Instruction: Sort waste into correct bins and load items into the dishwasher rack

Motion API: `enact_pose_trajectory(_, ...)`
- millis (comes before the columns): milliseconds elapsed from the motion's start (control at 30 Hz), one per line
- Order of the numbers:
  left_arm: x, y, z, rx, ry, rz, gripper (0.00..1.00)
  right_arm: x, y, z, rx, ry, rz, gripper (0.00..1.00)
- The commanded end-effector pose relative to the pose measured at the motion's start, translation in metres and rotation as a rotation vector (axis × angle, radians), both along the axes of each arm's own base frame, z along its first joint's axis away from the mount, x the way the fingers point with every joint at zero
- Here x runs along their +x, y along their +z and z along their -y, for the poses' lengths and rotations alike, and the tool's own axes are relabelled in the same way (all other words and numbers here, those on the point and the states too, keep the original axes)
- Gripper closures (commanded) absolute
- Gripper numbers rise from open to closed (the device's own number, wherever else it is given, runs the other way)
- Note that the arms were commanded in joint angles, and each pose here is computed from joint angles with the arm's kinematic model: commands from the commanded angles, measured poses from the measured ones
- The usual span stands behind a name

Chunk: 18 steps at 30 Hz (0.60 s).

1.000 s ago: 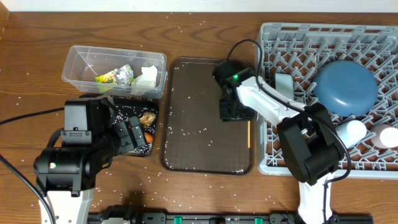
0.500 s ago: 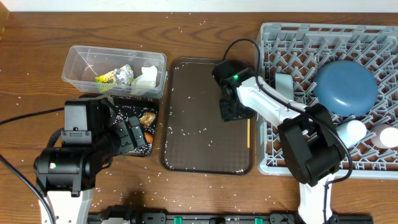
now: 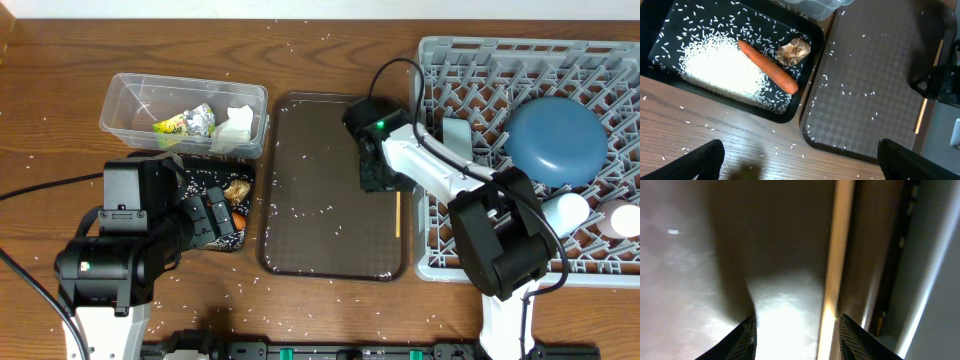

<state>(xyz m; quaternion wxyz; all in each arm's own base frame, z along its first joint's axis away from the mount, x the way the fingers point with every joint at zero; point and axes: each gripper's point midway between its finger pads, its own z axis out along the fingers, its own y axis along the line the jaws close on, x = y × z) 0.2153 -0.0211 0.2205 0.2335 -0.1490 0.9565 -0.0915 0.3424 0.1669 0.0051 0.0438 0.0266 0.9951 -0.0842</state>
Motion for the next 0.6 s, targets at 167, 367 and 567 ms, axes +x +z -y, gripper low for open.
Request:
enact_pose_trajectory(167,-0.001,-0.001,-0.002,0.002,0.011,-0.007,0.02,-0.015,-0.018,0.000,0.092,0.012,-0.056,0.57)
enact_pose_trajectory(367,-0.001,-0.001,-0.002,0.002,0.011,-0.007,0.02,-0.026,-0.024,-0.039,0.211,0.225,-0.078,0.74)
enact_pose_trajectory(567,-0.001,-0.001,-0.002,0.002,0.011,-0.007,0.02,-0.023,-0.022,-0.036,0.150,0.143,-0.035,0.99)
